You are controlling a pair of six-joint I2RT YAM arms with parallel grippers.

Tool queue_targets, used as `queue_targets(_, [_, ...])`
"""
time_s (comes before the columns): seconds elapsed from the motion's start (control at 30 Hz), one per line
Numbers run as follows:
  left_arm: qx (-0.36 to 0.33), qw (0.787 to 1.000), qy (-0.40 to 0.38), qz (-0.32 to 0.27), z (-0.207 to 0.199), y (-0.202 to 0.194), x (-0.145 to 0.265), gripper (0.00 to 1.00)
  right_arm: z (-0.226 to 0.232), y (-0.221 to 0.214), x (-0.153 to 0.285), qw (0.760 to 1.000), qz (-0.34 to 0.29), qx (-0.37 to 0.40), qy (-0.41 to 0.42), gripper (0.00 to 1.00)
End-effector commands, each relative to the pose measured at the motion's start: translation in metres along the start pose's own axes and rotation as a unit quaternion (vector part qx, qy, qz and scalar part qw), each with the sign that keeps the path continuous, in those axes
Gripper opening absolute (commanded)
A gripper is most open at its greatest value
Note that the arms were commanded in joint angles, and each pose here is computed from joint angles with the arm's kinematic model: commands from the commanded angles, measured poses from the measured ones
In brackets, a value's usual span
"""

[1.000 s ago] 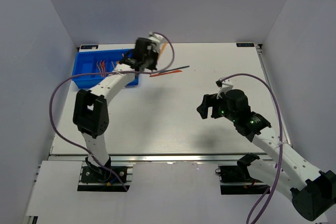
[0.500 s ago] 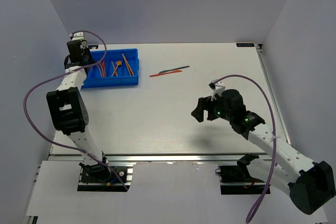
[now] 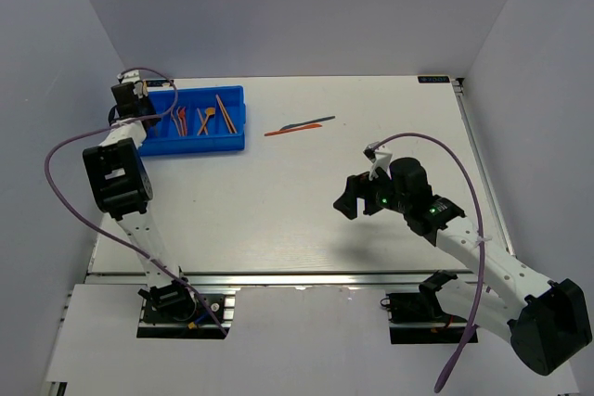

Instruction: Sort the eating utensils into containers

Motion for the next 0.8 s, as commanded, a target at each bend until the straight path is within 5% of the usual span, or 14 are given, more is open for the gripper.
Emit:
queue_targets(0.0, [0.005, 0.999, -0.023, -0.032, -0.001, 0.027, 0.003, 0.0, 0.005, 0.012, 0.0, 0.999, -0.031, 0.015, 0.023, 0.89])
queue_targets(0.13, [0.015, 0.998, -0.035, -0.048, 0.002, 0.025, 0.009, 0.05, 0.003, 0.014, -0.001, 0.999, -0.031, 0.013, 0.016, 0.89])
queue_targets(0.17, [0.016, 0.998, -0.038, -0.048, 0.003, 0.021, 0.011, 0.13, 0.003, 0.014, -0.001, 0.999, -0.031, 0.012, 0.015, 0.89])
queue_targets(0.2, [0.017, 0.998, -0.037, -0.052, 0.003, 0.022, 0.014, 0.31, 0.002, 0.014, -0.003, 0.999, -0.028, 0.011, 0.015, 0.89])
queue_targets(0.33, [0.035, 0.993, -0.033, -0.104, 0.0, 0.042, 0.039, 0.52, 0.002, 0.013, -0.006, 1.0, -0.022, 0.005, 0.016, 0.89])
queue_targets(0.63, [0.068, 0.968, -0.11, -0.217, -0.038, 0.117, 0.118, 0.69, 0.0, 0.01, -0.009, 1.0, -0.025, 0.005, 0.013, 0.89])
queue_targets(0.73, [0.045, 0.965, -0.153, -0.208, -0.073, 0.122, 0.131, 0.76, -0.004, 0.007, -0.01, 1.0, -0.024, 0.0, -0.008, 0.89])
queue_targets(0.77, [0.027, 0.967, -0.175, -0.181, -0.102, 0.109, 0.133, 0.85, -0.009, 0.007, -0.011, 0.999, -0.026, -0.004, -0.031, 0.89])
Point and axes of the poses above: each gripper's point midway between its finger pads, its own x axis back along the fingers, its own z axis along the line the jaws close on, y = z × x, the point moved 7 cm from there along x, back along the fingers, and after that the axes turned 13 degrees about x, right-handed, at the moved point
